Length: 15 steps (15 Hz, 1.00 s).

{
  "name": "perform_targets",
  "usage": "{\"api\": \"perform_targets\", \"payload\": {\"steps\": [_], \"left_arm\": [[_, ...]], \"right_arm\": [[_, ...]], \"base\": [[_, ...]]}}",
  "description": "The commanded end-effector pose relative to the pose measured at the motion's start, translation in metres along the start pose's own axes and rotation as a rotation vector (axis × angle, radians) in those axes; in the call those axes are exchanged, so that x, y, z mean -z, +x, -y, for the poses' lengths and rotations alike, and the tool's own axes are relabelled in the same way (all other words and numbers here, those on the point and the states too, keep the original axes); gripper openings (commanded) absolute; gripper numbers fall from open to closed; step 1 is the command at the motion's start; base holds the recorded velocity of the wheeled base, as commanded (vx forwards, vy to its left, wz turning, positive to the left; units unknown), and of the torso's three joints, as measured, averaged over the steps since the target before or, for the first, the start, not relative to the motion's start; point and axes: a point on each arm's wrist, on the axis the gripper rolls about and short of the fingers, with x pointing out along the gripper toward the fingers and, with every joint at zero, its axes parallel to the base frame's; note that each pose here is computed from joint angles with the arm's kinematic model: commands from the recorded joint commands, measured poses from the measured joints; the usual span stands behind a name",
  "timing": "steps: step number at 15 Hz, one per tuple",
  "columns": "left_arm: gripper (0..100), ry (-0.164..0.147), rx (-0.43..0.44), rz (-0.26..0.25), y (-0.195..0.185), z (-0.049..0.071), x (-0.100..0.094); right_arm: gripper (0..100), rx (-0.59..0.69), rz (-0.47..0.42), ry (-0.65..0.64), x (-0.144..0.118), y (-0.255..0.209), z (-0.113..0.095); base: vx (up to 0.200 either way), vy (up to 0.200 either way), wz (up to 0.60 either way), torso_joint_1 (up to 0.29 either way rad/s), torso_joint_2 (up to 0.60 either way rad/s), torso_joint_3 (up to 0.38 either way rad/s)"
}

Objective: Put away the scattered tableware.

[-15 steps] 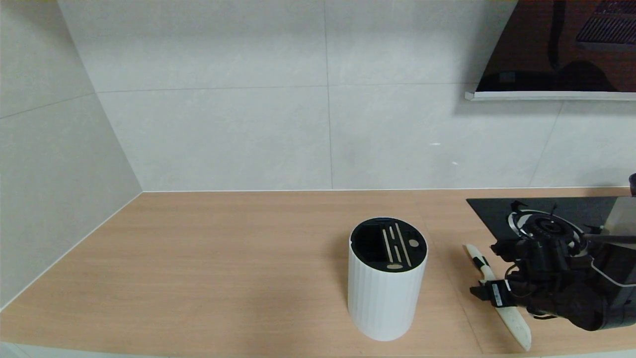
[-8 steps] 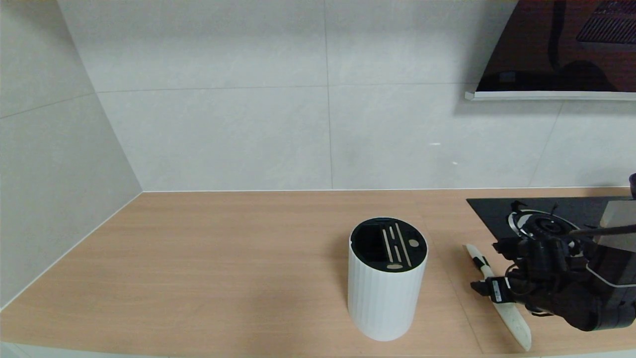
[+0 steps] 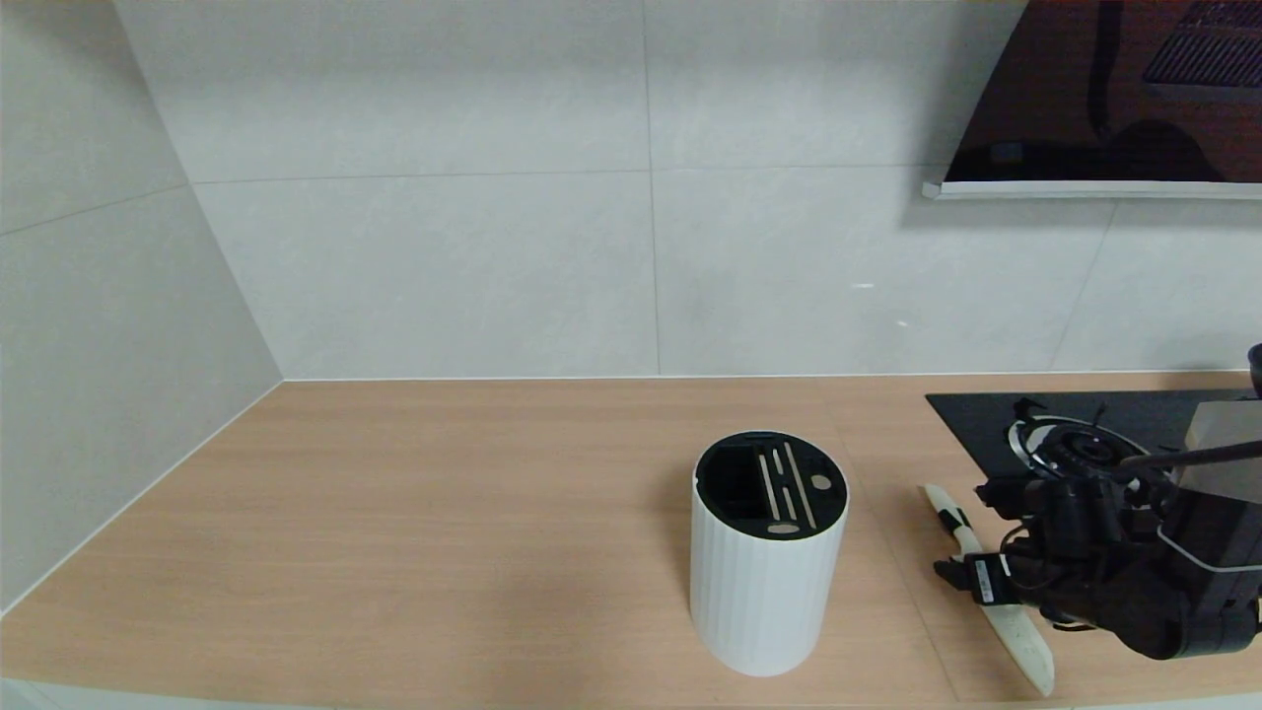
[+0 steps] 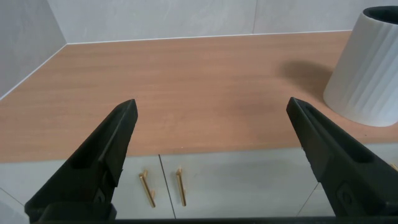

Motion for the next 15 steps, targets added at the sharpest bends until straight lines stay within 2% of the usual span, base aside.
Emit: {"api": "perform_targets", "payload": {"steps": [1, 10, 15], "left_arm": [[100, 0.0, 0.0, -0.001, 0.0, 0.0, 0.0], [100, 0.0, 0.0, -0.001, 0.0, 0.0, 0.0], [100, -0.002, 0.0, -0.001, 0.0, 0.0, 0.0]], "right_arm": [[0, 0.0, 0.002, -0.001, -0.001, 0.001, 0.0], [0, 0.006, 0.009, 0.006, -0.002, 0.0, 0.002], [0, 0.011, 0.096, 0.015, -0.023, -0.025, 0.004]], "base": [[0.0, 0.0, 0.0, 0.0, 0.0, 0.0], [0.0, 0.0, 0.0, 0.0, 0.0, 0.0], [0.0, 0.0, 0.0, 0.0, 0.0, 0.0]]}}
